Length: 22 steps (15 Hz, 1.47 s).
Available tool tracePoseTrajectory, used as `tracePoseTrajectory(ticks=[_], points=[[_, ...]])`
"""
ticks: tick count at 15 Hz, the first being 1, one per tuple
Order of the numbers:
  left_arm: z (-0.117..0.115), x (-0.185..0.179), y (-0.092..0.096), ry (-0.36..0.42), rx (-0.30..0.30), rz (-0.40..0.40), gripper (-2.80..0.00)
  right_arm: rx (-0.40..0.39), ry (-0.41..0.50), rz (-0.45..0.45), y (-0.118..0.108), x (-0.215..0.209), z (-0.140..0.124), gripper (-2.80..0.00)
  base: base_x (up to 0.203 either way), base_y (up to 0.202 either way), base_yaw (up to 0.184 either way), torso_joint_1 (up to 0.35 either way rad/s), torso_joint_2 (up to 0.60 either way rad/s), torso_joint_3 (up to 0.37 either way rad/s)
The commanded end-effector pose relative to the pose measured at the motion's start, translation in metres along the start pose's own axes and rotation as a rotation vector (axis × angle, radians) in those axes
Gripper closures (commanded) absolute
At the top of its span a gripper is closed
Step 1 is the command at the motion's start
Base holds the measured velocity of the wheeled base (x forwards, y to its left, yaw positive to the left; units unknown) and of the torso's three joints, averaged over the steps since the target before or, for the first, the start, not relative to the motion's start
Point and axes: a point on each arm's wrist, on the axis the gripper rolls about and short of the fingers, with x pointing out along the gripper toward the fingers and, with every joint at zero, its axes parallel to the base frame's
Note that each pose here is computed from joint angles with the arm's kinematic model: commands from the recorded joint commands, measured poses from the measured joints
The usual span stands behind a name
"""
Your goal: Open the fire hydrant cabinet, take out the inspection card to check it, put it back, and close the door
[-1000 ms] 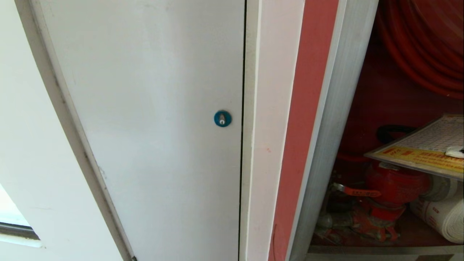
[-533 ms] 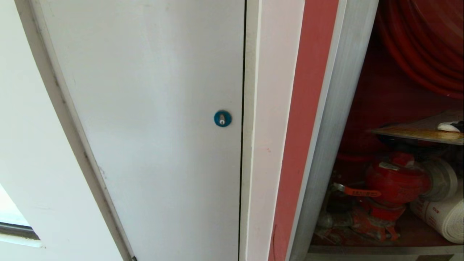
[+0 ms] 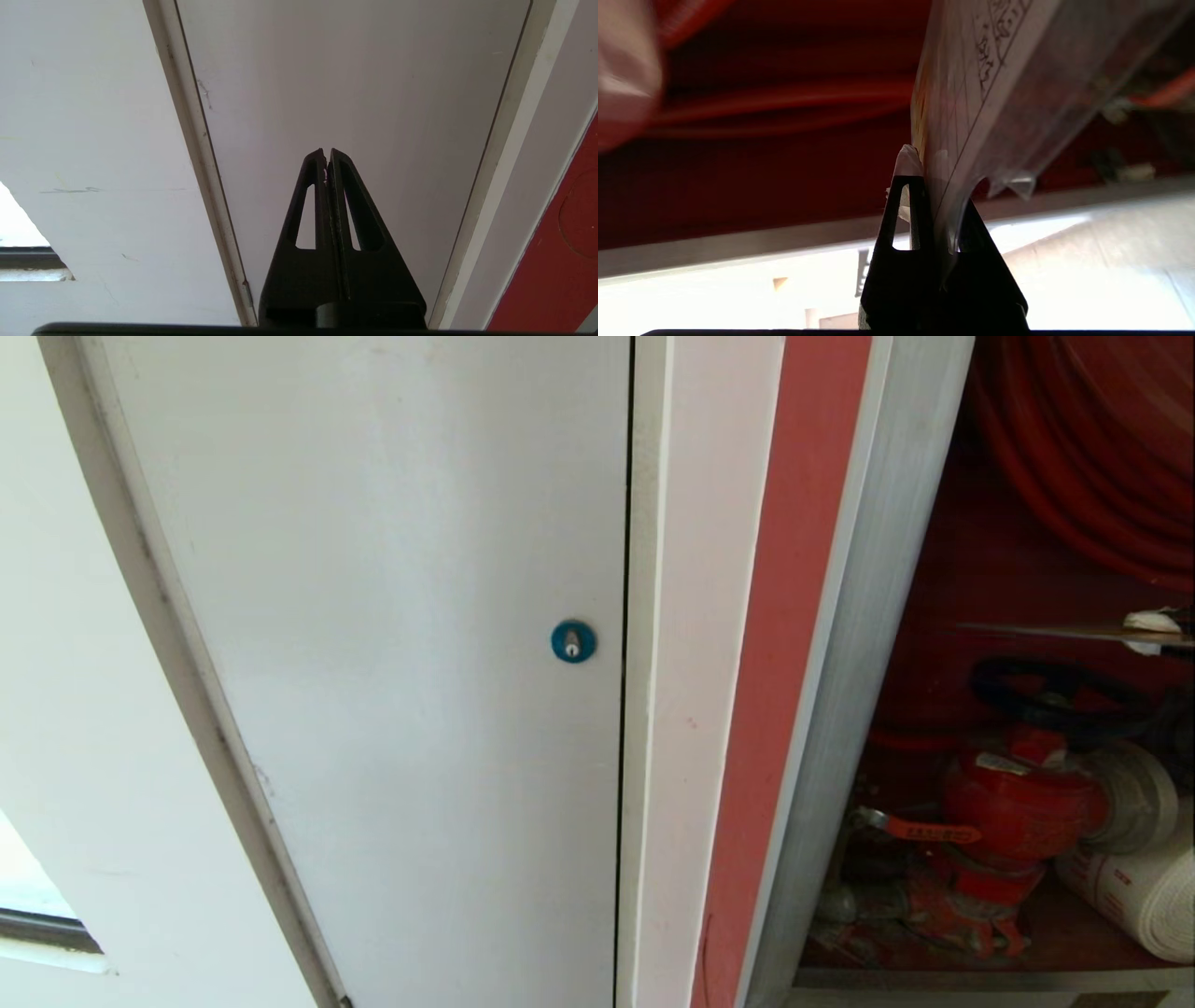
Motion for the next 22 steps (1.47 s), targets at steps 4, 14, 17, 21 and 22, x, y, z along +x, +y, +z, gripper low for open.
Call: tracePoseTrajectory(ticks=[4,14,17,21,22], points=[[-0.008,0.002,0.000,0.026,0.000,-0.002,0.00,-0.010,-0.008,0.077,-0.017,0.004,0.001,0.00,0.000,0.000,0.000,0.000,0.00,0.000],[-0.008,0.002,0.000,0.026,0.000,-0.002,0.00,0.026,-0.057,0.010,-0.022,0.013,0.005,0.00,0.000,0.000,0.000,0.000,0.00,0.000],[-0.008,0.002,0.000,0.027,0.000,-0.002,0.00,0.017,-0.019,0.001,-0.022,0.019,0.002,0.00,0.000,0.000,0.000,0.000,0.00,0.000],[-0.008,0.002,0.000,0.027,0.000,0.000,0.00,0.025,0.027,-0.038,-0.025,0.042,0.003,0.00,0.000,0.000,0.000,0.000,0.00,0.000],[-0.008,0.002,0.000,0.027,0.000,-0.002,0.00,0.026,0.033,-0.044,-0.026,0.045,0.003,0.00,0.000,0.000,0.000,0.000,0.00,0.000]])
